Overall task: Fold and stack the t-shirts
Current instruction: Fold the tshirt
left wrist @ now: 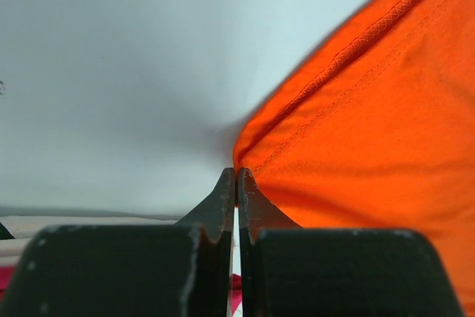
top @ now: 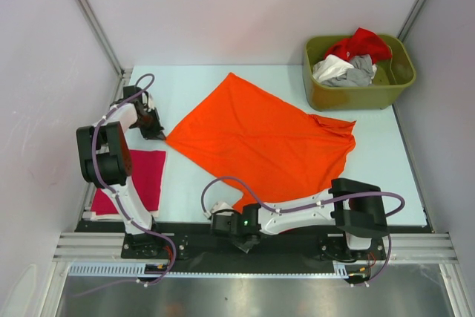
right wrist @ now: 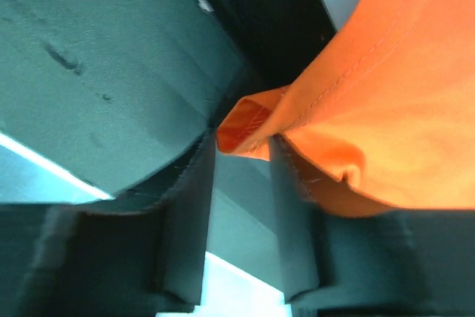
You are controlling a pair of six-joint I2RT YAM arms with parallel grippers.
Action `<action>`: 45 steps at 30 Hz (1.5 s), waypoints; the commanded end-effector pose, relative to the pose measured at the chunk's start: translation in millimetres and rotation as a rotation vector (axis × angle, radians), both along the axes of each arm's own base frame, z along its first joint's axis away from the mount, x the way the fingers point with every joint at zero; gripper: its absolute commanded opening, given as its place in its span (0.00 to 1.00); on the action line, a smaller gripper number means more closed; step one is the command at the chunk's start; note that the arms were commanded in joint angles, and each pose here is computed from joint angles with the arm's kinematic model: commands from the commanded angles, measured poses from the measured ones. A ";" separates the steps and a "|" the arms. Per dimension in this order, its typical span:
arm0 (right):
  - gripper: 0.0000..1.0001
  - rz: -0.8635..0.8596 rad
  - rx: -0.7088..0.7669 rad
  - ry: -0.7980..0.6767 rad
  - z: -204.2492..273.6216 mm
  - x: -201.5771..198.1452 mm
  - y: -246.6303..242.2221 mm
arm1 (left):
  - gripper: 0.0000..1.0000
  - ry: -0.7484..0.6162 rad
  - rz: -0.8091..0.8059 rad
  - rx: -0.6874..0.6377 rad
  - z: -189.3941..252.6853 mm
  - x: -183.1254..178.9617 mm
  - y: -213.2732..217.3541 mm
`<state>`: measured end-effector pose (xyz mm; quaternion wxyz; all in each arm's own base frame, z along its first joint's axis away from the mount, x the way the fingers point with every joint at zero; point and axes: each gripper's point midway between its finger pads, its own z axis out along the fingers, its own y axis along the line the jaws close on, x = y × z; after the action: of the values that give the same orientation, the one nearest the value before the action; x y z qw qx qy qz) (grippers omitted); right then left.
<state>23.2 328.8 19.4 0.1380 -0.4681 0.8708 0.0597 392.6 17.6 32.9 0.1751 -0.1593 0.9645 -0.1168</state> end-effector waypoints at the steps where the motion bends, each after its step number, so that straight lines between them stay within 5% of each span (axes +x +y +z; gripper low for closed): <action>1: 0.32 -0.004 0.015 -0.013 0.1 3.3 9.2 | 0.00 -0.064 0.008 -0.008 17.5 7.2 2.9; 6: 0.17 -0.062 0.021 -0.058 17.5 11.5 -3.3 | 0.00 -0.058 0.009 -0.015 14.2 6.9 1.9; 9: 0.00 -0.086 0.089 -0.075 47.2 14.7 -2.1 | 0.00 -0.058 0.010 -0.015 13.4 7.1 1.9; 22: 0.00 -0.209 0.277 0.025 144.1 41.7 -45.0 | 0.01 -0.099 0.032 -0.077 31.6 18.6 -7.0; 45: 0.00 -0.557 0.432 0.086 156.5 148.3 -162.2 | 0.00 -0.187 0.060 -0.151 85.1 91.0 -38.6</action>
<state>170.2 174.0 168.7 0.2069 -0.1476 0.9446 0.2076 469.2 -9.9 105.9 0.2486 -0.1889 0.9315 -0.1866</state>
